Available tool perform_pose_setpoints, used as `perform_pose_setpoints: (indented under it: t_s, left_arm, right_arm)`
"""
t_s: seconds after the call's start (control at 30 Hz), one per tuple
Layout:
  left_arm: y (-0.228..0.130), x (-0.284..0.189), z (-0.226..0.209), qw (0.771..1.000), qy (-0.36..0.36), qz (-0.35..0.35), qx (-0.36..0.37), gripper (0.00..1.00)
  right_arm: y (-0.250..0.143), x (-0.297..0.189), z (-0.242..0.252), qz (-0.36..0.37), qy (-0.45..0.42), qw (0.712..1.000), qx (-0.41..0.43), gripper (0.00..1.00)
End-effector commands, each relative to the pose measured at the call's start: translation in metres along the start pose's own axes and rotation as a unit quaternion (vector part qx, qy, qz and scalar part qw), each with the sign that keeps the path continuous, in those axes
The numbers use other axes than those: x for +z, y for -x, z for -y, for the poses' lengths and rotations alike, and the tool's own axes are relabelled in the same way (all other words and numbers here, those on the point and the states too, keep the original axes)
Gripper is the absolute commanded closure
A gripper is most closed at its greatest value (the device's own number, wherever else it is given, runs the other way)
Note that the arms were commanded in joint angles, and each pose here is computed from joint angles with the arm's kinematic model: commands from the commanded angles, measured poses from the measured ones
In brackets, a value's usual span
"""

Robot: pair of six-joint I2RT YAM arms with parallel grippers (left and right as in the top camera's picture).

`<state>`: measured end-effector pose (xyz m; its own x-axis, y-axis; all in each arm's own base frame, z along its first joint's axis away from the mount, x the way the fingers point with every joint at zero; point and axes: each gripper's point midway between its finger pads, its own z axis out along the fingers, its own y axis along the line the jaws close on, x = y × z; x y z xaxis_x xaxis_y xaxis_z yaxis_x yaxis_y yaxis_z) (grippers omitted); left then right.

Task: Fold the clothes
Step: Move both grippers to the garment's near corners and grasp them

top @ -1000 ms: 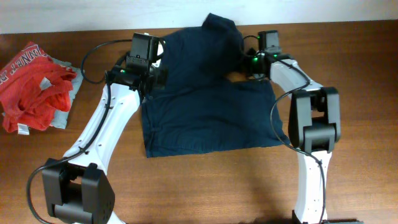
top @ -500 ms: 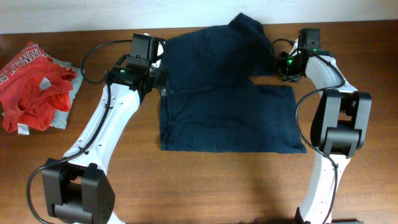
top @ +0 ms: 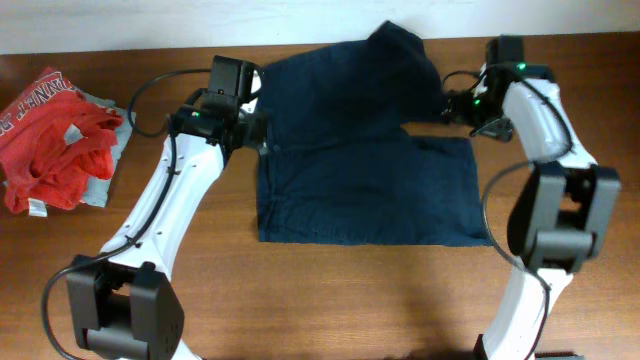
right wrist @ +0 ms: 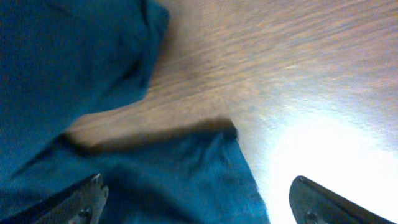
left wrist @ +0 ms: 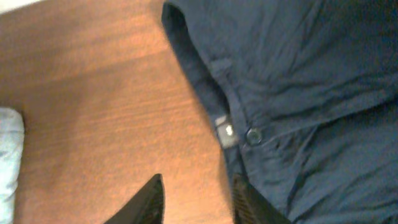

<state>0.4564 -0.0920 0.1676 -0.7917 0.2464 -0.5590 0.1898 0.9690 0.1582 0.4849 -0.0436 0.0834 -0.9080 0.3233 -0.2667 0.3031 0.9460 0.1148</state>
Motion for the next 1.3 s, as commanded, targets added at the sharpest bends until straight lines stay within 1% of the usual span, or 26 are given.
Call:
perform_pose_setpoints:
  t_s: [0.0, 0.13, 0.2, 0.27, 0.3, 0.37, 0.43, 0.5, 0.6, 0.7, 0.8, 0.9, 1.0, 1.13, 1.27]
  left_arm:
    - [0.002, -0.024, -0.017, 1.0, 0.007, 0.011, -0.009, 0.56]
    - [0.005, -0.052, -0.022, 0.999, -0.011, 0.029, -0.025, 0.5]
    - [0.01, -0.07, -0.023, 0.998, -0.023, 0.049, -0.032, 0.48]
    - [0.014, -0.09, -0.027, 0.996, -0.024, 0.069, -0.054, 0.47]
    - [0.015, -0.1, -0.028, 0.995, -0.024, 0.078, -0.058, 0.47]
    - [0.014, -0.117, -0.03, 0.994, -0.024, 0.089, -0.06, 0.47]
    - [0.009, -0.13, -0.032, 0.993, -0.025, 0.089, -0.074, 0.47]
    - [-0.002, -0.137, -0.032, 0.992, -0.027, 0.075, -0.095, 0.47]
    - [-0.023, -0.137, -0.028, 0.992, -0.032, 0.031, -0.121, 0.47]
    - [-0.045, -0.132, -0.024, 0.99, -0.034, -0.018, -0.138, 0.47]
    - [-0.066, -0.124, -0.021, 0.987, -0.033, -0.064, -0.142, 0.47]
    - [-0.086, -0.111, -0.01, 0.983, -0.05, -0.101, -0.146, 0.47]
    - [-0.114, -0.093, 0.0, 0.974, -0.06, -0.145, -0.161, 0.47]
    - [-0.146, -0.067, 0.012, 0.968, -0.073, -0.177, -0.162, 0.47]
    - [-0.162, -0.046, 0.024, 0.965, -0.094, -0.179, -0.165, 0.47]
  right_arm:
    - [0.019, -0.095, -0.006, 0.08, 0.007, 0.997, -0.009, 0.01]
    - [-0.003, -0.14, -0.01, 0.078, 0.028, 0.996, -0.039, 0.01]
    - [-0.017, -0.161, -0.007, 0.075, 0.026, 0.996, -0.038, 0.01]
    - [-0.031, -0.179, -0.005, 0.071, 0.024, 0.996, -0.038, 0.01]
    - [-0.039, -0.188, -0.004, 0.069, 0.024, 0.997, -0.036, 0.0]
    - [-0.054, -0.203, 0.001, 0.063, 0.018, 0.998, -0.024, 0.03]
    - [-0.07, -0.217, 0.011, 0.056, -0.004, 0.998, 0.006, 0.04]
    - [-0.085, -0.228, 0.024, 0.049, -0.034, 0.997, 0.05, 0.05]
    - [-0.109, -0.245, 0.04, 0.042, -0.071, 0.992, 0.099, 0.05]
    - [-0.128, -0.261, 0.048, 0.041, -0.083, 0.988, 0.121, 0.05]
    - [-0.15, -0.272, 0.05, 0.036, -0.083, 0.989, 0.117, 0.04]
    - [-0.169, -0.268, 0.051, 0.024, -0.084, 0.99, 0.11, 0.05]
    - [-0.19, -0.249, 0.053, -0.005, -0.093, 0.99, 0.102, 0.04]
    - [-0.214, -0.201, 0.051, -0.059, -0.093, 0.99, 0.087, 0.04]
    - [-0.235, -0.149, 0.05, -0.1, -0.089, 0.988, 0.082, 0.04]
